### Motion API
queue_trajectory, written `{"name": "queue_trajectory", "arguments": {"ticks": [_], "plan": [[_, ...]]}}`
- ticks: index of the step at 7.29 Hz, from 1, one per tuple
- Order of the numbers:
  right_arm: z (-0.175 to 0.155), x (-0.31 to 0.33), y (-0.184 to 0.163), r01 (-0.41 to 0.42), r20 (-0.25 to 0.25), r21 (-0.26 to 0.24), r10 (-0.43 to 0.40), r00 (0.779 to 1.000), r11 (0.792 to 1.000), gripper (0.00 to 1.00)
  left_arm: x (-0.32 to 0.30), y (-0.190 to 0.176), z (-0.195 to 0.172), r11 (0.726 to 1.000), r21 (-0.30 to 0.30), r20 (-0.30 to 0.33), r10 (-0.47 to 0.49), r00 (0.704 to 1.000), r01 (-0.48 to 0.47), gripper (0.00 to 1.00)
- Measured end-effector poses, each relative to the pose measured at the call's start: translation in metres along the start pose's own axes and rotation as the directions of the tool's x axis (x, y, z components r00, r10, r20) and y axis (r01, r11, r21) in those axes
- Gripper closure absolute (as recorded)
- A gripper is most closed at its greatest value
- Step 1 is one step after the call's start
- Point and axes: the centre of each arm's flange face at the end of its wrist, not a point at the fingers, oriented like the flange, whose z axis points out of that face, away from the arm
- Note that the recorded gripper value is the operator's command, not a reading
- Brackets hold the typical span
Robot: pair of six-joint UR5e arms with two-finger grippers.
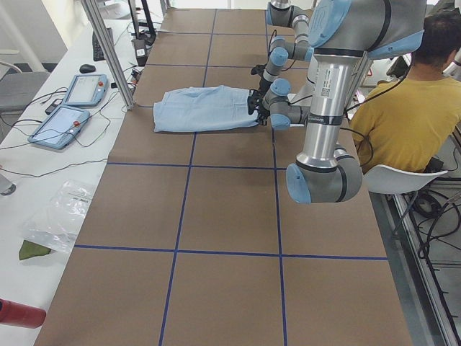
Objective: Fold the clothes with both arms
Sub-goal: 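Grasp the shirt bottom corners nearest the robot with both grippers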
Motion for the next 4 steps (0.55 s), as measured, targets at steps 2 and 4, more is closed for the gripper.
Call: {"name": "queue_trajectory", "arguments": {"ticks": [2,4], "plan": [[0.0025,0.0,0.0007,-0.002,0.001,0.007,0.002,1.0,1.0,1.0,-0.0005,0.0,0.0001,1.0,0.0,0.001,0.0,1.0,0.0,1.0],[0.001,-0.0058,-0.0003,-0.011,0.009,0.01,0.01,1.0,1.0,1.0,-0.001,-0.0001,0.0002,1.0,0.001,0.002,0.0,1.0,0.0,1.0]]}}
